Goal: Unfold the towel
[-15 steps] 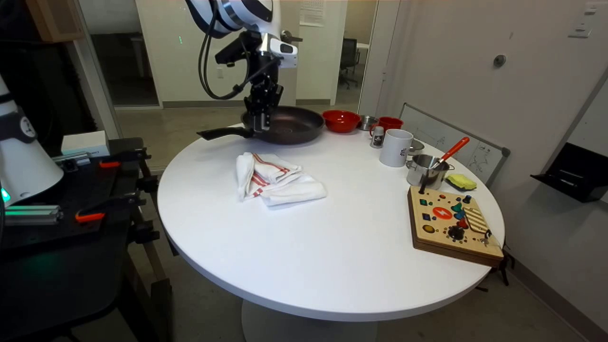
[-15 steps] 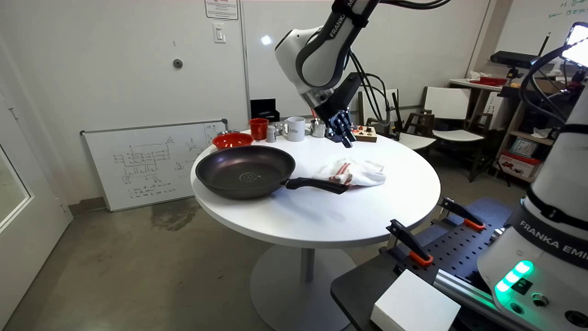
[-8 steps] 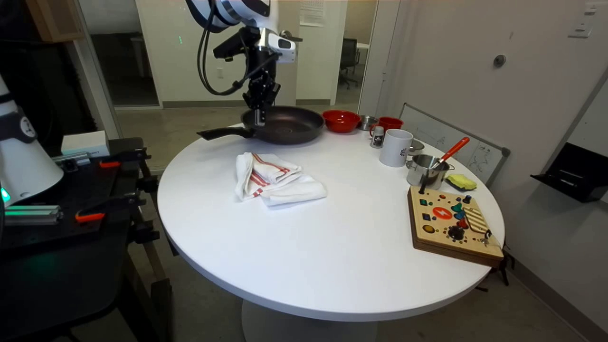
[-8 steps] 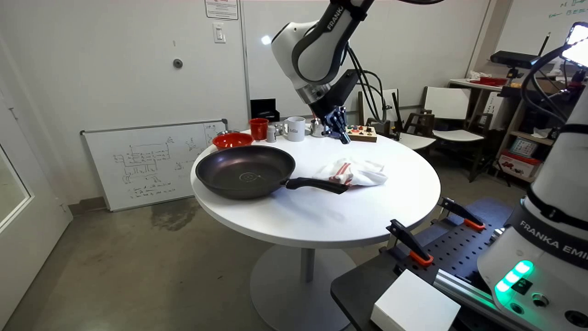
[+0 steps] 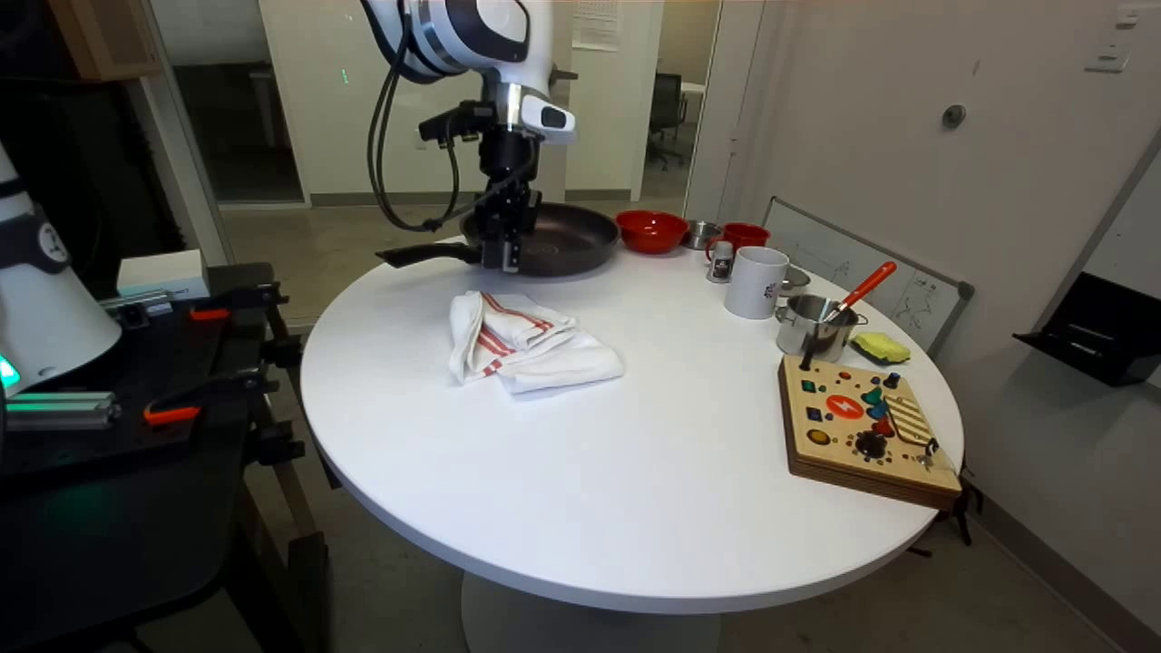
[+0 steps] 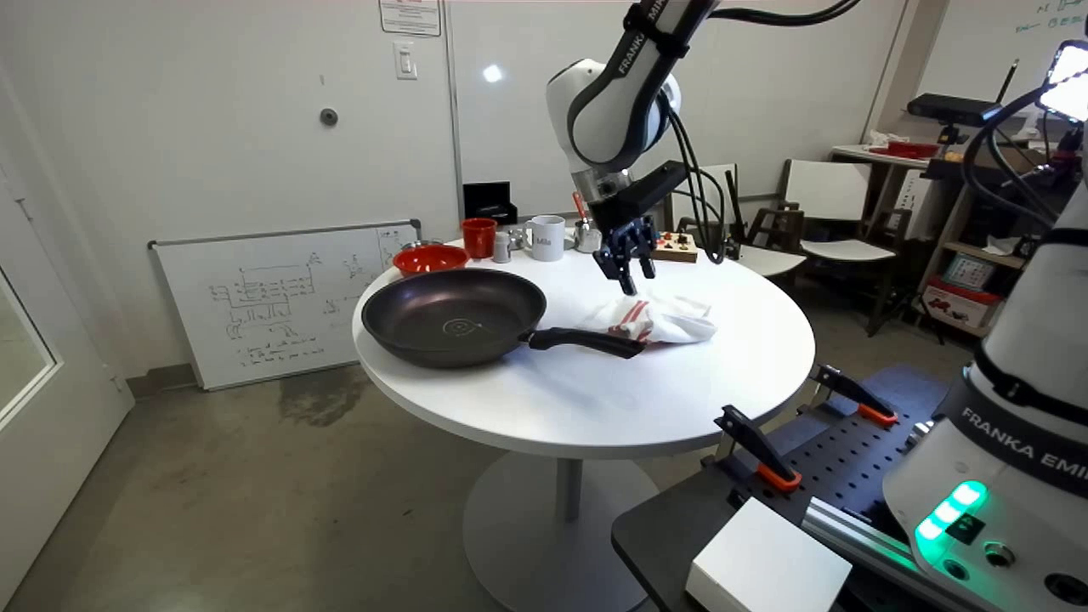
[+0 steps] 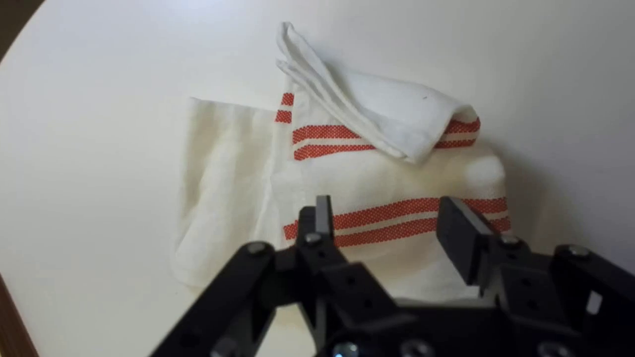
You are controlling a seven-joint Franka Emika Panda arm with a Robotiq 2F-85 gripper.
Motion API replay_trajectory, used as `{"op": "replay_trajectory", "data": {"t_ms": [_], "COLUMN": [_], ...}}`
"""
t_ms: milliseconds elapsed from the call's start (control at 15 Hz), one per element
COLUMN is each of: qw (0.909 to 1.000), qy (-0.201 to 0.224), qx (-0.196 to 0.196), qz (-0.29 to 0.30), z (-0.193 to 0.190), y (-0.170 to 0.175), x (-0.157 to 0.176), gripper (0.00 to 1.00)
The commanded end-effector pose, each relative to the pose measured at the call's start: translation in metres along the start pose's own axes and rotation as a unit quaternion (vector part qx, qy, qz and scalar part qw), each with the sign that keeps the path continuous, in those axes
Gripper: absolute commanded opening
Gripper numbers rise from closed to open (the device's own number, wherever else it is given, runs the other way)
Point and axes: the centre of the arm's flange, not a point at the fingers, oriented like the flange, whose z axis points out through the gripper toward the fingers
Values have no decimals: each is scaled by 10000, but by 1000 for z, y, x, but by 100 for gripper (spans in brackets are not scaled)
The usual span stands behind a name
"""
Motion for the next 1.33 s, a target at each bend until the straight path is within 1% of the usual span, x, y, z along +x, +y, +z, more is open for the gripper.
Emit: {"op": "replay_trajectory", "data": {"t_ms": [0,67,133,200,267,400,600,733,933,1133,1267], "qw": [9984,9977,9970,9961,9952,9934,9915,9906,9901,9823,9789], "qy": [209,269,318,380,428,512,584,616,586,478,477], "qx": [308,379,468,577,650,799,914,969,1034,1680,1871], "qz": [427,494,532,555,591,644,713,744,741,675,676], "z": [26,31,36,39,41,45,47,48,49,43,42], "y": [12,15,16,17,17,17,16,17,18,25,28], "x": [0,0,0,0,0,0,1,1,1,-4,-7], "gripper": [90,90,54,58,57,44,19,6,0,3,5]}}
